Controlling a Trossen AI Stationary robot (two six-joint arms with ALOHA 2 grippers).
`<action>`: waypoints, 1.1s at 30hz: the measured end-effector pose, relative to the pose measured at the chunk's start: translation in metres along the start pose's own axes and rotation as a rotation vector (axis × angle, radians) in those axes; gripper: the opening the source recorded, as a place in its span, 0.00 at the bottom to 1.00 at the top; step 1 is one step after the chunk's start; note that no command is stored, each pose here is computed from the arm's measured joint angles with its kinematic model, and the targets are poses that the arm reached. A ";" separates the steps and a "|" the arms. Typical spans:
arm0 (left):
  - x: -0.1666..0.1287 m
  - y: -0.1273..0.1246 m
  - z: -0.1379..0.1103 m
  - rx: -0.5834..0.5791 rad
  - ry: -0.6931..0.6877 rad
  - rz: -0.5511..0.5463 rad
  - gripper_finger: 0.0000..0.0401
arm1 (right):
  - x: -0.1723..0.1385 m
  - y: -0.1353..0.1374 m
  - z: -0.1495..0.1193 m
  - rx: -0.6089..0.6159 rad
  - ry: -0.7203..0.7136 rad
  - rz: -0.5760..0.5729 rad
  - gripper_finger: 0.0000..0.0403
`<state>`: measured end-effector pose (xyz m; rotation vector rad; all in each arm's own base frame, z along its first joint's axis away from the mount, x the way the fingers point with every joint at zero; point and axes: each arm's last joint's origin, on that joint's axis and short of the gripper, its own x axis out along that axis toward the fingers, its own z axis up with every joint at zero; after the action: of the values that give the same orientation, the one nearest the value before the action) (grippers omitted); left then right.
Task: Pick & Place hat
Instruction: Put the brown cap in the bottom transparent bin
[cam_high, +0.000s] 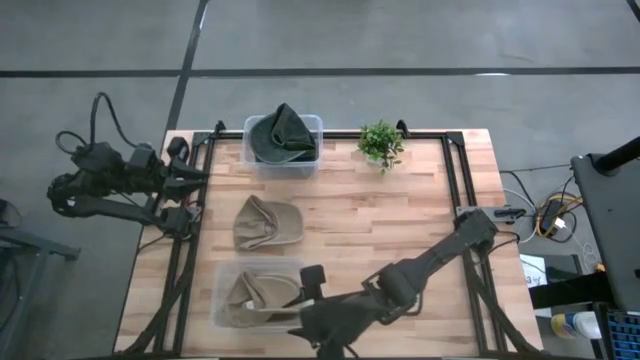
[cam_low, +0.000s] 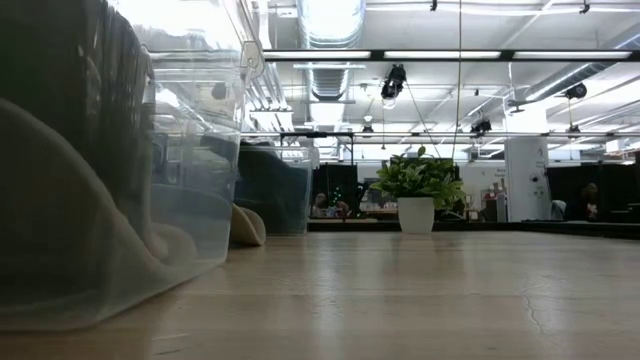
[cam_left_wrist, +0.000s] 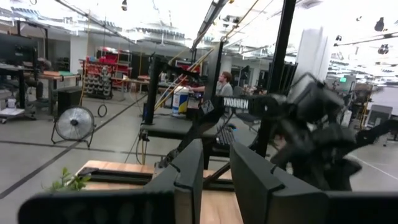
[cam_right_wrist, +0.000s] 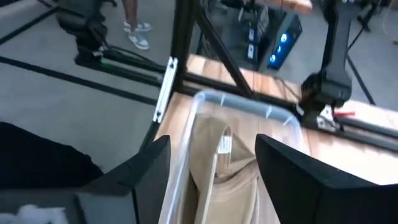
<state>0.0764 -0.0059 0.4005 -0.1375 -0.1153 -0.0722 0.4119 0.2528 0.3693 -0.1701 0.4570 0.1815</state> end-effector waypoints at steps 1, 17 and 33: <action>0.000 0.000 -0.001 0.000 0.006 0.001 0.18 | -0.007 0.002 0.003 -0.012 -0.011 0.010 0.55; 0.002 0.000 -0.005 -0.034 0.023 0.002 0.18 | -0.125 -0.004 0.024 -0.066 -0.152 0.029 0.25; 0.006 0.001 -0.012 -0.033 0.045 0.005 0.18 | -0.204 -0.061 -0.065 0.073 -0.448 -0.007 0.03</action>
<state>0.0833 -0.0066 0.3895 -0.1695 -0.0684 -0.0720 0.2175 0.1526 0.4115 -0.0555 0.0167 0.1895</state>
